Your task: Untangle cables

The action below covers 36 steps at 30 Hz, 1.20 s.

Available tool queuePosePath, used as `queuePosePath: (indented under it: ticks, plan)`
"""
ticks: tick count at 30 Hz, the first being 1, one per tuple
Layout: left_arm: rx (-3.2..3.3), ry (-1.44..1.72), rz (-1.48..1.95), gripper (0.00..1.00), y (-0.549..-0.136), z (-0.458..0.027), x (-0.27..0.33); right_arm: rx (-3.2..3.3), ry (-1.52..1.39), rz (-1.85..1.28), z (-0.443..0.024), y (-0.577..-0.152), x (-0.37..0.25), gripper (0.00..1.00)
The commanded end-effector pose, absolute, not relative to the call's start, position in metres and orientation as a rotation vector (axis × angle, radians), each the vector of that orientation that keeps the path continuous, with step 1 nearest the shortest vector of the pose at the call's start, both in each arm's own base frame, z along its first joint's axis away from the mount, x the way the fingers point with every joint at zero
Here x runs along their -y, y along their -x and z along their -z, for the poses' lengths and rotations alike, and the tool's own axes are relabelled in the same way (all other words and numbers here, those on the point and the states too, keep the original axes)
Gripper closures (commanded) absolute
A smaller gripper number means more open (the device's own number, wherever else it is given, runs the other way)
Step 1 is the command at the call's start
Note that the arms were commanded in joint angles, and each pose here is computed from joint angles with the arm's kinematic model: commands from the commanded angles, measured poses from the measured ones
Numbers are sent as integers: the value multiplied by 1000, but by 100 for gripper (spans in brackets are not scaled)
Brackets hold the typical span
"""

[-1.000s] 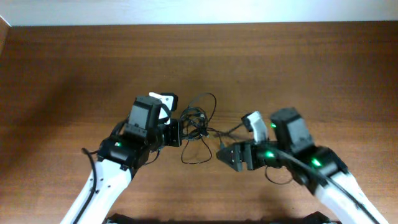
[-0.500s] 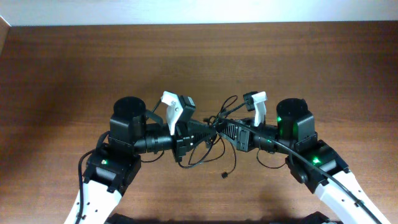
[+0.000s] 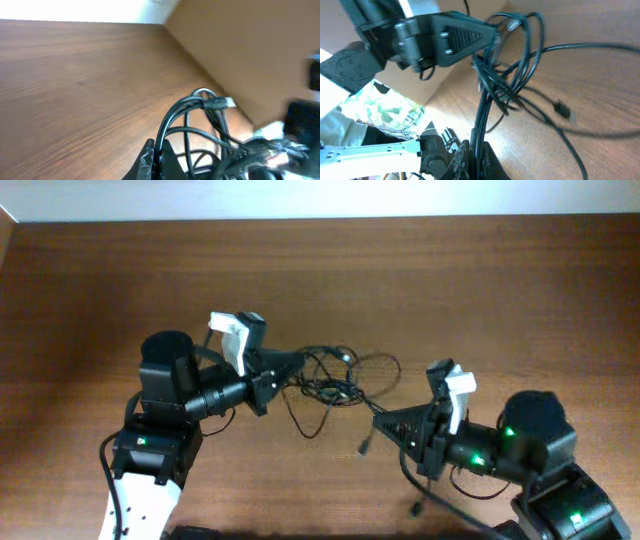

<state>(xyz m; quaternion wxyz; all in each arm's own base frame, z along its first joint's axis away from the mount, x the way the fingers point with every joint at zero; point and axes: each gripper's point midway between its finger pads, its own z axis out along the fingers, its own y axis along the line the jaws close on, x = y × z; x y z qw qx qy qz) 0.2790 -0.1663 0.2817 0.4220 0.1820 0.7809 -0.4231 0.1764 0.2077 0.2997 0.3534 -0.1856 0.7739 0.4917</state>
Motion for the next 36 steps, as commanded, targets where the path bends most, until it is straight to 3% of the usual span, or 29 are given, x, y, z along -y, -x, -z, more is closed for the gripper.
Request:
queuePosePath:
  ticks: [1,3,7,8,11,12,13,15,17,20,26,30,36]
  plan:
    - [-2037,19,813,100,-324,-273,113,-1917,566,-1300,-314,-165,-209,96]
    - [-2041,-14,860,100,-320,-274,121,-1899,556,-1287,-317,-173,-210,82]
    - [-2034,59,785,100,-328,-273,105,-2039,399,-1192,-287,-208,-208,80]
    - [-2042,61,786,100,-328,-271,105,-2073,384,-1184,-278,-214,-210,95]
    - [-2048,-46,885,100,-316,-273,121,-2208,299,-1208,-248,-232,-218,95]
    - [-2026,-182,901,100,-309,-276,131,-2241,217,-1269,-245,-238,-223,76]
    - [-2000,-293,935,100,-301,-279,140,-2235,171,-1351,-250,-243,-231,71]
    - [-1932,-479,986,100,-286,-285,154,-2196,100,-1555,-265,-253,-250,69]
    - [-1921,-504,998,100,-284,-286,156,-2233,-43,-1672,-264,-260,-261,69]
    - [-1921,-504,999,100,-284,-286,156,-2237,-20,-1707,-258,-259,-288,62]
    - [-1931,-486,1122,100,-274,-291,163,-2261,-350,-1625,-238,-284,-290,63]
    - [-1935,-455,1280,100,-263,-300,172,-2165,-338,-1647,-255,-293,-291,63]
    - [-1872,-514,1330,100,-257,-316,188,-2144,-352,-1625,-256,-294,-294,72]
